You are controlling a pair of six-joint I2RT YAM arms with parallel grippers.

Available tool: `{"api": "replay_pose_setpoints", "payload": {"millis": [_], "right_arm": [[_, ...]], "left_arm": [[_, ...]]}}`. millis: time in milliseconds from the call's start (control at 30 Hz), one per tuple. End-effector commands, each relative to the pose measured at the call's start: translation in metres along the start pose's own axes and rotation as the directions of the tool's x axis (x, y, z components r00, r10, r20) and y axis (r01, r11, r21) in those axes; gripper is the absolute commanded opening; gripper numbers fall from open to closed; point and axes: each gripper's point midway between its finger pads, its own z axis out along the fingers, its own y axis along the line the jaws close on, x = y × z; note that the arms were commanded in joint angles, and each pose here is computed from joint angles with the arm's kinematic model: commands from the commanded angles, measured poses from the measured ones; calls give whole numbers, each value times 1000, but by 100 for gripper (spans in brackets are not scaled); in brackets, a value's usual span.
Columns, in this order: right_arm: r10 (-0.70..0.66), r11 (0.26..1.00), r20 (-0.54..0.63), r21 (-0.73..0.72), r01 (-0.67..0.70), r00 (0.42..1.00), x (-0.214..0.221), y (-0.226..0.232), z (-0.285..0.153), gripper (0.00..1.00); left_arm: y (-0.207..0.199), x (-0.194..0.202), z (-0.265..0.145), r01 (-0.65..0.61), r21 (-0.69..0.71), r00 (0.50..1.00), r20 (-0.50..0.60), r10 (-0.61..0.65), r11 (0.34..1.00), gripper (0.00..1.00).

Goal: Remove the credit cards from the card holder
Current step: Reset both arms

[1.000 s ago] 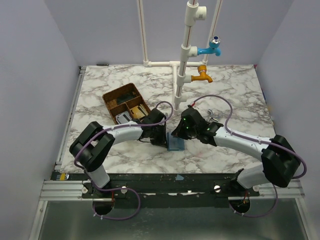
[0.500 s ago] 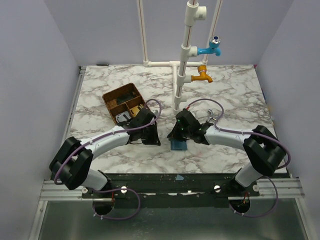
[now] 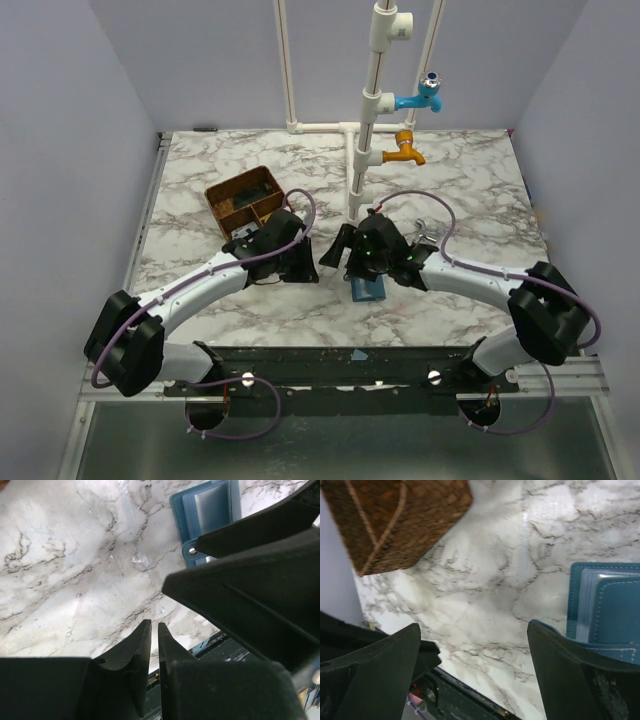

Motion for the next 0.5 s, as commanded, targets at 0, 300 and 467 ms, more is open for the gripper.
{"api": "replay_pose_setpoints", "payload": {"millis": [0, 300, 467], "right_arm": [[-28, 996, 50, -83, 32, 998, -17, 30, -28, 91], [-64, 996, 195, -41, 73, 979, -40, 18, -74, 96], [-74, 997, 284, 2, 77, 956, -51, 1, -102, 99]], "left_arm": [[-11, -25, -18, -40, 5, 997, 73, 40, 999, 14], [-29, -49, -40, -76, 31, 987, 144, 71, 997, 19], [-37, -62, -52, -98, 52, 978, 192, 87, 994, 33]]}}
